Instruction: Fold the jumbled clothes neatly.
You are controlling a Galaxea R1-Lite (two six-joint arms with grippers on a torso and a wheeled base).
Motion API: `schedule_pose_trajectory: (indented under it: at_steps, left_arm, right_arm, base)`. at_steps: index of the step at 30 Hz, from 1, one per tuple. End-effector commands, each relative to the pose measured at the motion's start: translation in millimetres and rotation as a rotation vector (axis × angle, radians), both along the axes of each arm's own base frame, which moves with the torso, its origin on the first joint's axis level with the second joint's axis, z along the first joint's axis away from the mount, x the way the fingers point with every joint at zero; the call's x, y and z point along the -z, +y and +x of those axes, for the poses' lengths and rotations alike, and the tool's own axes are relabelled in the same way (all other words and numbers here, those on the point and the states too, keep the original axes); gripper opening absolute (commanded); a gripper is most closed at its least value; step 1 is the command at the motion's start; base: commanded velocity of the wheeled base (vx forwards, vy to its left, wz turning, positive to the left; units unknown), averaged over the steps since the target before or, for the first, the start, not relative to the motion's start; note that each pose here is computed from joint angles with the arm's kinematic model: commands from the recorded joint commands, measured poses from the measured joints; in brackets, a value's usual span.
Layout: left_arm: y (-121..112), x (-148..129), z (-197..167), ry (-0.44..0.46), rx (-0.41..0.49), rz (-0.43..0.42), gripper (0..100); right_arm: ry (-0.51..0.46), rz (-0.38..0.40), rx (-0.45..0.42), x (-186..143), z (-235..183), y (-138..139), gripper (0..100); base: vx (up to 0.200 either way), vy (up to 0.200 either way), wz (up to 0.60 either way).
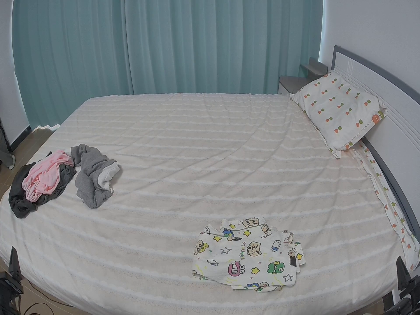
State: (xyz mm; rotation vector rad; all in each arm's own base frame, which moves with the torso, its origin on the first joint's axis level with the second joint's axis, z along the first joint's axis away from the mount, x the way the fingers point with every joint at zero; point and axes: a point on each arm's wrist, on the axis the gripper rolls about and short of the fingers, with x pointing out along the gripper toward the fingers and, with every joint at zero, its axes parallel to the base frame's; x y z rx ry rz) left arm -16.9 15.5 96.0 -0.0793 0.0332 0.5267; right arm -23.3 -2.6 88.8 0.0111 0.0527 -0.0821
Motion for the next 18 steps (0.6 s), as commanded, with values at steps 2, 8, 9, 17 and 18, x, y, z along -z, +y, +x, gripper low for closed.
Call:
schedule_pose_trajectory:
  at_steps: [2,8,9,17,18]
  left_arm:
    - [-4,13,0,-0.014,0.183,-0.019,100]
    - [-14,16,2,0.026,0.613,0.023,100]
    - [-14,16,2,0.032,0.619,0.027,100]
    - [-16,18,1,0.064,0.569,0.096,100]
    - [-16,19,-1,0.048,0.525,0.098,100]
  right_arm:
    - [-0.039,0.002,-0.083,7,-3,3,100]
    - [-0.043,0.003,-0.077,7,-3,2,100]
    - [-0.043,0.004,-0.077,7,-3,2,100]
    - [-0.044,0.051,-0.088,6,-3,3,100]
    - [-0.044,0.048,-0.089,6,-3,3,100]
  base:
    - [0.000,0.000,0.00]
    - [0.000,0.000,0.00]
    - [0.000,0.000,0.00]
    - [0.000,0.000,0.00]
    - [0.000,0.000,0.00]
